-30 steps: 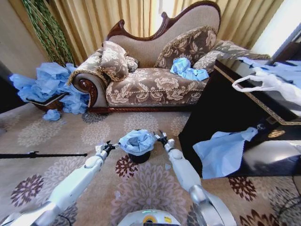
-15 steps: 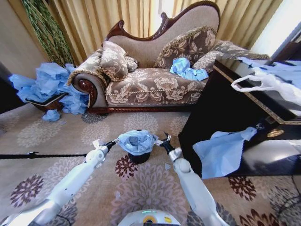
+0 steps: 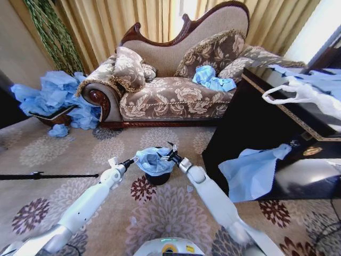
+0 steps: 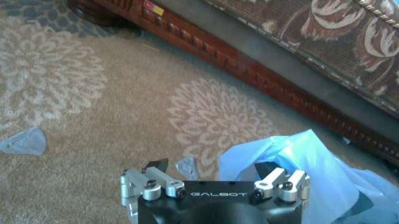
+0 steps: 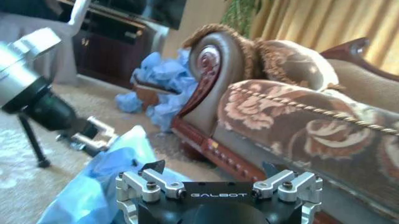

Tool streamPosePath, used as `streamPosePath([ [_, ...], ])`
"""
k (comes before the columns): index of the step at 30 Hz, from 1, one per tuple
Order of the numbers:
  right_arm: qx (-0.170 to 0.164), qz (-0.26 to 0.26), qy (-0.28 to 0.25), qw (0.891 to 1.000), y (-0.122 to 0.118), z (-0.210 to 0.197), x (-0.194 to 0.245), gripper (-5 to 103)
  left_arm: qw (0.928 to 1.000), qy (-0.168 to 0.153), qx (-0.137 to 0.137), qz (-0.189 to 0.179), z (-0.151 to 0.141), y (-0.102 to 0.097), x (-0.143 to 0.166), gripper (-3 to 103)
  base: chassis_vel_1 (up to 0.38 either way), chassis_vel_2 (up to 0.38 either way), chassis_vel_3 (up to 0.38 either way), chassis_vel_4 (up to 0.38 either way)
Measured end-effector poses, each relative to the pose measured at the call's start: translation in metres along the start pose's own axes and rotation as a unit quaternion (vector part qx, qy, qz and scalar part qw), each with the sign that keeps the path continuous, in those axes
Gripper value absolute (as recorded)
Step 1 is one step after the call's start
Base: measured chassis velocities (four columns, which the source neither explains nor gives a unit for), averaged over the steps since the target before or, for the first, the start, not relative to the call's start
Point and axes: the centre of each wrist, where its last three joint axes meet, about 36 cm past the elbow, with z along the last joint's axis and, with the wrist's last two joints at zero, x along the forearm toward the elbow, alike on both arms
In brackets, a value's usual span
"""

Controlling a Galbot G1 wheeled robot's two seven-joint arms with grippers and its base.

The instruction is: Place a garbage bag over the trash bin.

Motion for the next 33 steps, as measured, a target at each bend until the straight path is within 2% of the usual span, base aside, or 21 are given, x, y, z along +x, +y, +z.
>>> streamPosePath([
  [5,0.009,-0.017,0.020,1.000,0.009,0.005,-0.014,101,1.0000,-0.003,0.006,0.004,-0.004,0.000,0.002,96,0.000,0.000,0.000,0.000],
  [7,0.012,-0.019,0.030,0.999,0.010,0.012,-0.021,92,0.9999,-0.005,0.009,0.008,-0.006,-0.002,0.004,96,0.000,0.000,0.000,0.000],
  [8,0.012,-0.019,0.030,0.999,0.010,0.012,-0.021,92,0.9999,-0.005,0.009,0.008,-0.006,-0.002,0.004,96,0.000,0.000,0.000,0.000],
  [12,0.004,-0.018,0.052,0.999,0.004,0.021,-0.031,71,0.9998,-0.009,0.010,0.015,-0.012,-0.004,0.009,96,0.000,0.000,0.000,0.000],
  [14,-0.001,-0.021,0.055,0.998,0.002,0.022,-0.032,71,0.9998,-0.010,0.010,0.015,-0.013,-0.004,0.010,96,0.000,0.000,0.000,0.000],
  [15,-0.004,-0.022,0.058,0.998,0.000,0.022,-0.033,65,0.9998,-0.011,0.010,0.016,-0.014,-0.004,0.011,96,0.000,0.000,0.000,0.000],
  [16,-0.004,-0.022,0.058,0.998,0.000,0.022,-0.033,65,0.9998,-0.011,0.010,0.016,-0.014,-0.004,0.011,96,0.000,0.000,0.000,0.000],
  [20,-0.009,-0.020,0.060,0.998,-0.003,0.021,-0.035,44,0.9996,-0.014,0.011,0.022,-0.017,-0.007,0.014,96,0.000,0.000,0.000,0.000],
  [21,-0.009,-0.020,0.060,0.998,-0.003,0.021,-0.035,44,0.9996,-0.014,0.011,0.022,-0.017,-0.007,0.014,96,0.000,0.000,0.000,0.000],
  [23,-0.008,-0.018,0.058,0.998,-0.002,0.020,-0.037,33,0.9995,-0.015,0.011,0.024,-0.018,-0.009,0.016,96,0.000,0.000,0.000,0.000],
  [26,-0.006,-0.016,0.057,0.998,-0.003,0.019,-0.038,27,0.9995,-0.016,0.011,0.025,-0.019,-0.010,0.017,96,0.000,0.000,0.000,0.000],
  [30,0.004,-0.009,0.048,0.999,-0.005,0.015,-0.040,6,0.9994,-0.017,0.012,0.026,-0.019,-0.012,0.017,96,0.000,0.000,0.000,0.000],
  [32,0.005,-0.008,0.047,0.999,-0.006,0.014,-0.041,6,0.9994,-0.018,0.013,0.027,-0.019,-0.012,0.017,96,0.000,0.000,0.000,0.000],
  [33,0.007,-0.008,0.047,0.999,-0.007,0.014,-0.042,1,0.9993,-0.020,0.014,0.028,-0.019,-0.014,0.016,96,0.000,0.000,0.000,0.000],
])
